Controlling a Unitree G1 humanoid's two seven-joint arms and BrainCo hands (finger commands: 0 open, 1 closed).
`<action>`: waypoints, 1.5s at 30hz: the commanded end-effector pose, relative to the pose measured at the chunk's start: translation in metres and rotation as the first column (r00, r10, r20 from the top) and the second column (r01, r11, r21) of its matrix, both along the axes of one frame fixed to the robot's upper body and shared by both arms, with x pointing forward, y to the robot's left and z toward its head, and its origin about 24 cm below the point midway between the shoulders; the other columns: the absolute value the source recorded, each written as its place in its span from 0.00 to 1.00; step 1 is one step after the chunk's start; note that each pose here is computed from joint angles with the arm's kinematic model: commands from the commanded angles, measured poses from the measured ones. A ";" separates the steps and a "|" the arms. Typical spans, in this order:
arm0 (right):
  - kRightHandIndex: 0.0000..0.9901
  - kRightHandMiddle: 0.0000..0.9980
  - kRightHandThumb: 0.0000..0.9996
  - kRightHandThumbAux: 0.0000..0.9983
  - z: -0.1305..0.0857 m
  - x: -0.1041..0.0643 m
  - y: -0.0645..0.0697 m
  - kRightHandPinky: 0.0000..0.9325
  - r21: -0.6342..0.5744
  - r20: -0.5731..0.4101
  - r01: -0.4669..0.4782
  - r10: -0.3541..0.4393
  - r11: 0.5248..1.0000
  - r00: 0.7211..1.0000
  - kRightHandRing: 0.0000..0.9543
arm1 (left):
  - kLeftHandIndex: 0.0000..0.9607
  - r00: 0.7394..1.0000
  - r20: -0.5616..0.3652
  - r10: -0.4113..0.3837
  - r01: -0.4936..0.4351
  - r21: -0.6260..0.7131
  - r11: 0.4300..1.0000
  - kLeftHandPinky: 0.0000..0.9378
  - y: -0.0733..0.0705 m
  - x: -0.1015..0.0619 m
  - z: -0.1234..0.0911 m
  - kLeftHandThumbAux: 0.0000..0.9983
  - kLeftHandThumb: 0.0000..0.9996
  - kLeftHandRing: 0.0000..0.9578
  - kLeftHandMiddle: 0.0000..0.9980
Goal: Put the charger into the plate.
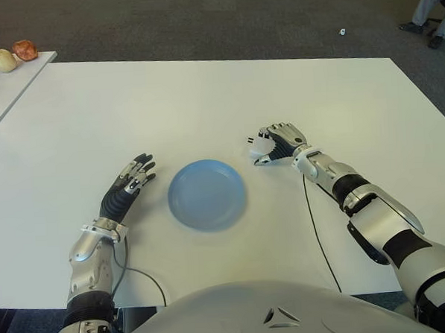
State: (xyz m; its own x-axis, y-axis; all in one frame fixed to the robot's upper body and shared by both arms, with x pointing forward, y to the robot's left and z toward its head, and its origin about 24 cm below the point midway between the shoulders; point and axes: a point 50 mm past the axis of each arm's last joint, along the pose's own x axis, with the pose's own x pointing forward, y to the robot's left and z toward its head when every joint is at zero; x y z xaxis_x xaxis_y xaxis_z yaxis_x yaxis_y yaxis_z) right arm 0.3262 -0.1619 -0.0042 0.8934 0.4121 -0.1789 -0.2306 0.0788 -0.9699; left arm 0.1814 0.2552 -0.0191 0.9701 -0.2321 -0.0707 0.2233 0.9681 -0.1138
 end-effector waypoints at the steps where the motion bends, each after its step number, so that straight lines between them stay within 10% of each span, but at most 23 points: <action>1: 0.45 0.83 0.74 0.71 -0.035 -0.027 -0.016 0.83 -0.118 -0.171 0.004 -0.024 0.993 0.985 0.86 | 0.00 1.000 -0.003 -0.001 0.001 -0.006 1.000 0.00 0.001 0.000 -0.002 0.46 0.00 0.00 0.04; 34: 0.44 0.85 0.74 0.71 -0.025 -0.027 -0.032 0.84 -0.052 -0.097 0.093 -0.097 0.994 0.991 0.87 | 0.01 1.000 0.004 -0.006 0.006 -0.012 1.000 0.00 -0.003 0.003 -0.005 0.47 0.00 0.00 0.04; 45: 0.44 0.88 0.75 0.71 0.045 -0.020 -0.025 0.78 0.164 0.095 0.110 -0.126 0.980 0.987 0.89 | 0.02 1.000 -0.003 0.028 -0.028 -0.007 1.000 0.00 -0.007 0.002 -0.004 0.47 0.00 0.01 0.05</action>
